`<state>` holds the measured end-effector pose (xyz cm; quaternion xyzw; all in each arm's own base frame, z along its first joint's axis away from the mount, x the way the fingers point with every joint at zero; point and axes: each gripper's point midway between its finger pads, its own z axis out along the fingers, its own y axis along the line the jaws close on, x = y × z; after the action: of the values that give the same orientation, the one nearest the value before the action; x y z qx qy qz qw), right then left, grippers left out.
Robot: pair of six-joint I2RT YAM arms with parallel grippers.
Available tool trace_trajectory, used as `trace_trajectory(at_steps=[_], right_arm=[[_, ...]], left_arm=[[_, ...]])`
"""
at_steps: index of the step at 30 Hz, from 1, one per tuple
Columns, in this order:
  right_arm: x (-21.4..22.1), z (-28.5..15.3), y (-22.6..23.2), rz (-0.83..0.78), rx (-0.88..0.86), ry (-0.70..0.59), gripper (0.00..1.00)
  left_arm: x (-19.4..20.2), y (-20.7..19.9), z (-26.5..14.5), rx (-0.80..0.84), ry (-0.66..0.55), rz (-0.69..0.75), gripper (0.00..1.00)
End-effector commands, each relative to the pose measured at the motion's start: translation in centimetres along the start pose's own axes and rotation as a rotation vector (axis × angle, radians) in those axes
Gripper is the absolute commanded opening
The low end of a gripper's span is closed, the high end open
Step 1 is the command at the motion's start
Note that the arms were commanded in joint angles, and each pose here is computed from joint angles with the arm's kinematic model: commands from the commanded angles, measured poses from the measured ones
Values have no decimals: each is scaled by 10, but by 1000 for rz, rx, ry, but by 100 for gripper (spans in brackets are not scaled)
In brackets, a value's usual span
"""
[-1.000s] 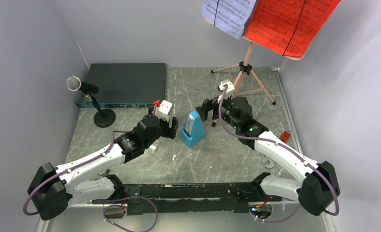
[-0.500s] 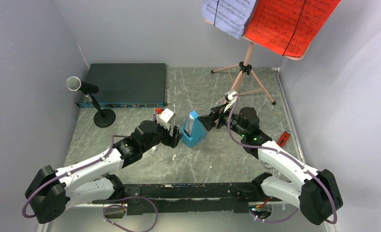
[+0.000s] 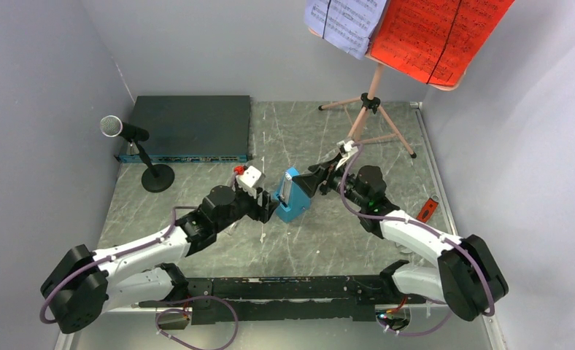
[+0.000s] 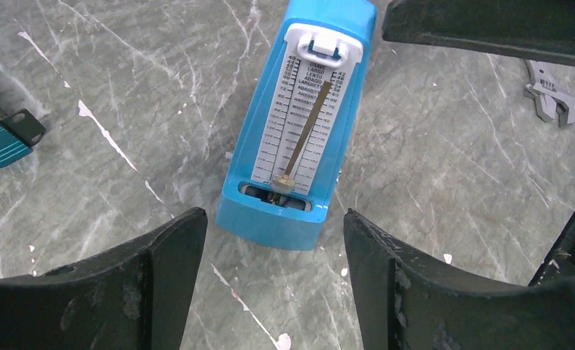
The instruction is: Pack up the instrument practice props
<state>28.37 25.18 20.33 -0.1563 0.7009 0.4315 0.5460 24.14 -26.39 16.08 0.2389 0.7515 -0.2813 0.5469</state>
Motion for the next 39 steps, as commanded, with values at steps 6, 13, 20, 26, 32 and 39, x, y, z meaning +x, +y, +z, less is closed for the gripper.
trace_trajectory(at_steps=[6, 13, 20, 26, 32, 39], right_arm=[[-23, 20, 16, 20, -111, -72, 80], [-8, 18, 3, 6, -63, -47, 69], [4, 16, -4, -1, -42, -30, 67], [10, 17, -11, -9, -22, -17, 66], [15, 18, -13, -5, -23, -8, 64], [21, 19, -17, -10, -15, 1, 62]], left_arm=[[-25, -8, 14, 40, -104, 34, 61], [-31, -6, 21, 46, -131, 48, 46], [-40, -5, 31, 87, -155, 28, 43], [-44, -14, 36, 163, -164, 30, 39], [-47, -11, 41, 164, -168, 35, 34], [-48, -16, 47, 197, -155, 41, 27]])
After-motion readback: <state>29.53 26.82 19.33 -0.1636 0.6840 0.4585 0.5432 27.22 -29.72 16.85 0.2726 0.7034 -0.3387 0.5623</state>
